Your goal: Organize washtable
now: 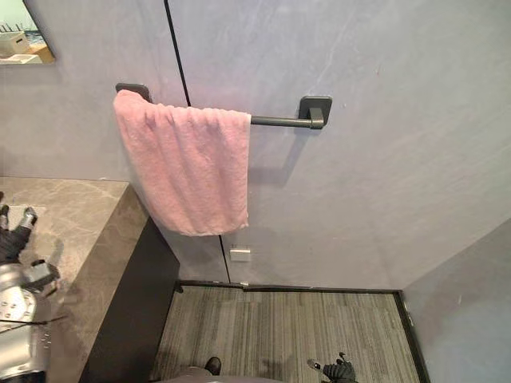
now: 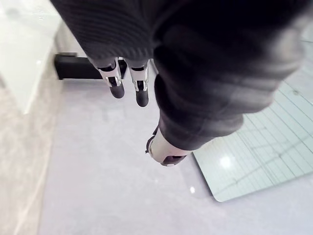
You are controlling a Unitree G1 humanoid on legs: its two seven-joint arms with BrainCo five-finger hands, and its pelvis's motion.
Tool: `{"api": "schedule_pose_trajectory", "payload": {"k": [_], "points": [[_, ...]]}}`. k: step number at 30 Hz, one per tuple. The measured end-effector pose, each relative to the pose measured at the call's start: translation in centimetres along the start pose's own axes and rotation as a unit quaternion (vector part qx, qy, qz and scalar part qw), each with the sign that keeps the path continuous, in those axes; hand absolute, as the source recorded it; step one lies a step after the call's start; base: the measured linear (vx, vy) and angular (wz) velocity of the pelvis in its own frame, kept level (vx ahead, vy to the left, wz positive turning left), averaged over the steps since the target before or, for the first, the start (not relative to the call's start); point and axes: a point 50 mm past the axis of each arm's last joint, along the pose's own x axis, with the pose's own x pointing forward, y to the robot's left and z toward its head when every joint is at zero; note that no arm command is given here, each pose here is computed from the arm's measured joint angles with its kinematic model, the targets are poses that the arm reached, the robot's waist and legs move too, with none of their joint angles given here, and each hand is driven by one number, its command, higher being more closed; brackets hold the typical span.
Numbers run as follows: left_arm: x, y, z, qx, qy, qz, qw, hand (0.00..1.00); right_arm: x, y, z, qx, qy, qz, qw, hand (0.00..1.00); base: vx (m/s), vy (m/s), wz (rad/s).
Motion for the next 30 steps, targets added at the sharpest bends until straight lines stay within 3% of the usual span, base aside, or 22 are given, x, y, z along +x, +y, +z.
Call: {"api": "schedule_pose_trajectory", "payload": {"k": [7,14,24,30], "points": [[4.5,-0.6,2.9,0.007,-0.056,-0.079,0.995,0.00,0.0,0.2,0.1,-0.023,-0.004,0.022,0.999,0.00,-0.04,0.008,0.01],[8.3,-3.7,4.0,0.007,-0.055,-0.193,0.980,0.00,0.1,0.2,0.6,-0.023,-0.012,0.025,0.999,0.00,-0.01,0.009,-0.07],[10.0,-9.3,4.7,0.037,-0.053,-0.297,0.953,0.00,0.4,1.3,3.3,-0.029,-0.055,0.040,0.997,0.00,0.02,0.008,-0.08],[10.8,-10.4,3.5,0.059,-0.022,-0.312,0.948,0.00,0.5,1.9,4.6,-0.020,-0.074,0.048,0.996,0.00,0.00,0.000,-0.08]]}}
